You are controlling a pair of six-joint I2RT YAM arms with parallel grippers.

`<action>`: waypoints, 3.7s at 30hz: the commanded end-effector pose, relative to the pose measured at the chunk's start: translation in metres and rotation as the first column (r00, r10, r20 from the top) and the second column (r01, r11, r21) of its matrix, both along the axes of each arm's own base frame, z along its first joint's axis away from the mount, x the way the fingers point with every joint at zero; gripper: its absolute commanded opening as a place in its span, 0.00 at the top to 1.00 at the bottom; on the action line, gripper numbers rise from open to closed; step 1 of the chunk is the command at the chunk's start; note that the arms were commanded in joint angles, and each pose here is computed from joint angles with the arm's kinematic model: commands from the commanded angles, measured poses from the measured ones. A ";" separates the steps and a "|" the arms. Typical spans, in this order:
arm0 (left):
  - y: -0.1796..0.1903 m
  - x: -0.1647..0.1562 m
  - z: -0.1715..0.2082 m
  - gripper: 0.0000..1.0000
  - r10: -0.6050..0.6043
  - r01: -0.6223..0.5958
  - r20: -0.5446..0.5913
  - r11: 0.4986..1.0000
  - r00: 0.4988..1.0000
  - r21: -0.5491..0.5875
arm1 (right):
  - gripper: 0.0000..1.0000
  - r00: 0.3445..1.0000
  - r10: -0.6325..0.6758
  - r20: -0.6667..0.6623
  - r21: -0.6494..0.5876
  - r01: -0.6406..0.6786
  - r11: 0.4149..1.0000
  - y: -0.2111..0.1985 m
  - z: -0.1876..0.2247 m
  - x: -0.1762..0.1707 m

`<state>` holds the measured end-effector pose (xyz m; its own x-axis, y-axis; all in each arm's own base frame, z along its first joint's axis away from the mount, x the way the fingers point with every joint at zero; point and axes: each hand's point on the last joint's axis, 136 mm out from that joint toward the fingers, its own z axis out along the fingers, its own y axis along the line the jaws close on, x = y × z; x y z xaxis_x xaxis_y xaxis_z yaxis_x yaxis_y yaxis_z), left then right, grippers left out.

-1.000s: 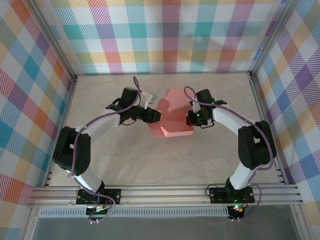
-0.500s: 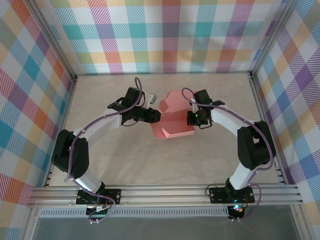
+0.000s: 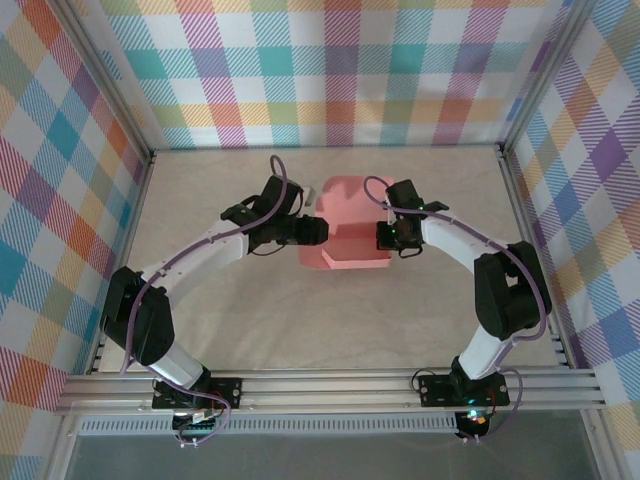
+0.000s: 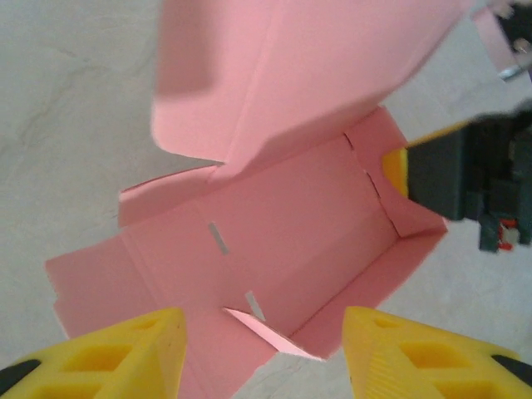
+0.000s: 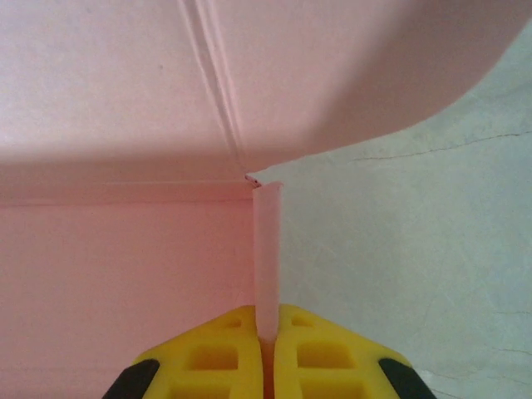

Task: Fold the paper box

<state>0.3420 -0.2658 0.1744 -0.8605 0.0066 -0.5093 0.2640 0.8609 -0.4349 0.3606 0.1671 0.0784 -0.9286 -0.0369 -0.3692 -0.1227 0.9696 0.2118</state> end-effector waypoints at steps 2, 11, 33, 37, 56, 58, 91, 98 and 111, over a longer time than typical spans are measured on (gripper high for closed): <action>0.010 0.016 -0.002 0.43 0.213 -0.213 -0.019 0.975 0.977 -0.060 | 0.94 1.000 -0.002 0.006 0.016 0.002 1.000 0.005 0.000 0.002; -0.004 0.031 -0.007 0.30 0.248 -0.249 -0.027 0.956 0.968 -0.154 | 0.93 1.000 -0.003 0.012 0.040 0.003 0.999 0.007 0.004 -0.002; -0.004 0.047 -0.041 0.21 0.289 -0.289 -0.023 0.947 0.957 -0.137 | 0.93 1.000 -0.003 0.026 0.085 0.000 0.996 0.012 0.014 -0.004; -0.010 0.050 -0.042 0.21 0.276 -0.276 -0.023 0.948 0.961 -0.157 | 0.93 1.000 0.006 0.025 0.108 -0.009 0.994 0.016 0.015 -0.005; -0.005 0.057 -0.055 0.22 0.271 -0.268 0.016 0.959 0.963 -0.090 | 0.93 1.000 0.016 0.024 0.123 -0.018 0.992 0.019 0.016 -0.006; -0.001 0.057 -0.056 0.22 0.280 -0.278 0.020 0.958 0.960 -0.075 | 0.93 1.000 0.013 0.019 0.123 -0.015 0.992 0.019 0.014 -0.006; -0.022 0.017 -0.037 0.42 0.154 -0.159 -0.053 0.981 0.987 -0.114 | 0.93 1.000 -0.015 0.009 0.125 0.014 0.992 0.021 0.007 0.003; -0.026 0.013 -0.032 0.39 0.137 -0.141 -0.040 0.982 0.990 -0.127 | 0.93 1.000 -0.006 -0.002 0.140 0.006 0.990 0.025 0.005 0.002; -0.041 0.027 -0.031 0.46 0.104 -0.102 0.004 0.982 0.995 -0.156 | 0.92 0.991 0.121 0.055 0.198 -0.130 0.972 0.045 0.014 -0.010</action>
